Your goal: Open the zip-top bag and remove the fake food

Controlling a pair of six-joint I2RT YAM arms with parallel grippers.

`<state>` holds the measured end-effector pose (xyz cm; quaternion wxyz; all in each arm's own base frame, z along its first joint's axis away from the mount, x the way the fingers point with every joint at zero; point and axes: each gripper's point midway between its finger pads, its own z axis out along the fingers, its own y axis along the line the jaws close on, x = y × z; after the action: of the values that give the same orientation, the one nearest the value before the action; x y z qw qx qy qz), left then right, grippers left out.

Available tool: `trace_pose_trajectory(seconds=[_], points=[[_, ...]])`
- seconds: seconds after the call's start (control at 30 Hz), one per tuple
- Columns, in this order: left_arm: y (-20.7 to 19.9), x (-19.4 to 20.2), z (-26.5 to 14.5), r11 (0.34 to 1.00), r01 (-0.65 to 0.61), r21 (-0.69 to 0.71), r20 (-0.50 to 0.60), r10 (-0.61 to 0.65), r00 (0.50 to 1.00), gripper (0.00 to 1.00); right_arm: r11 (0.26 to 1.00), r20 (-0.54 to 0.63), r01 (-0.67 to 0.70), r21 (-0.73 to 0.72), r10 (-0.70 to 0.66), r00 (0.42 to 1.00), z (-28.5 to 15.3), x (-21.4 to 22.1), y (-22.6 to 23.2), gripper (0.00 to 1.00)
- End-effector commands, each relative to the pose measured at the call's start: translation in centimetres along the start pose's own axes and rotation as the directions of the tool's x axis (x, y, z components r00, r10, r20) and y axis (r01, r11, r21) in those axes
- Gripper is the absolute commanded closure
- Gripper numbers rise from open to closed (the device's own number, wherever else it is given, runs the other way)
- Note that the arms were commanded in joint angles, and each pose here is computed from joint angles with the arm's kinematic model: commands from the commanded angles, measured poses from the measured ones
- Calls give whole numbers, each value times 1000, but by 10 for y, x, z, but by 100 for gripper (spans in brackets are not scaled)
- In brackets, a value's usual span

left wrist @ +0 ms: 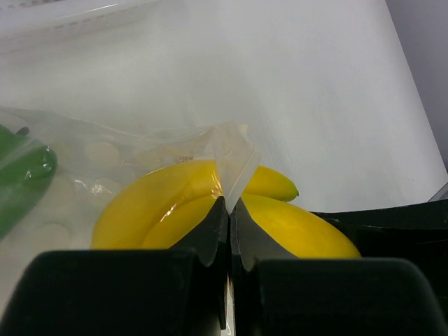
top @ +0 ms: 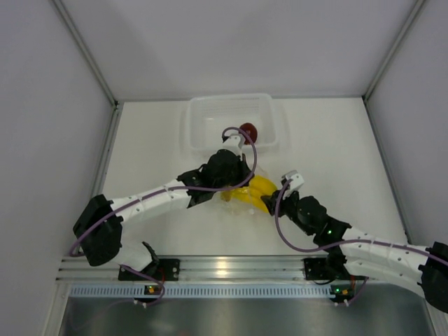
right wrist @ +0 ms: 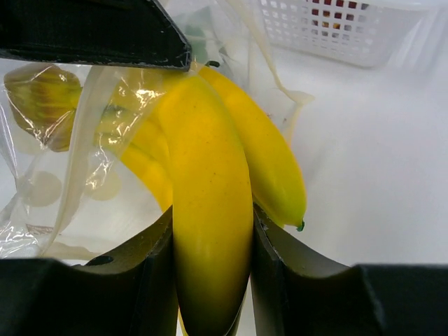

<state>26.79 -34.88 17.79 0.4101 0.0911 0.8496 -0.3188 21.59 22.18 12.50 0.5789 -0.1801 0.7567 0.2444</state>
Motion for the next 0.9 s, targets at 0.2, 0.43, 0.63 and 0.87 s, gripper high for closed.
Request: trace_pose_trajectory(seconds=[0.2, 0.43, 0.63, 0.87], points=[[1, -9, -5, 1000, 25, 10, 70, -26, 997, 100, 992, 27, -41, 116, 38, 999, -12, -28, -13, 100], [4, -4, -4, 1000, 22, 4, 59, -22, 998, 100, 996, 32, -43, 74, 41, 999, -11, -33, -1, 100], [15, -5, -5, 999, 24, -44, 85, -20, 996, 100, 982, -33, 10, 190, -4, 999, -17, -35, -13, 100], [35, -12, -17, 988, 93, -123, 164, -72, 984, 100, 954, -89, 24, 298, 3, 996, -34, -37, -30, 100]])
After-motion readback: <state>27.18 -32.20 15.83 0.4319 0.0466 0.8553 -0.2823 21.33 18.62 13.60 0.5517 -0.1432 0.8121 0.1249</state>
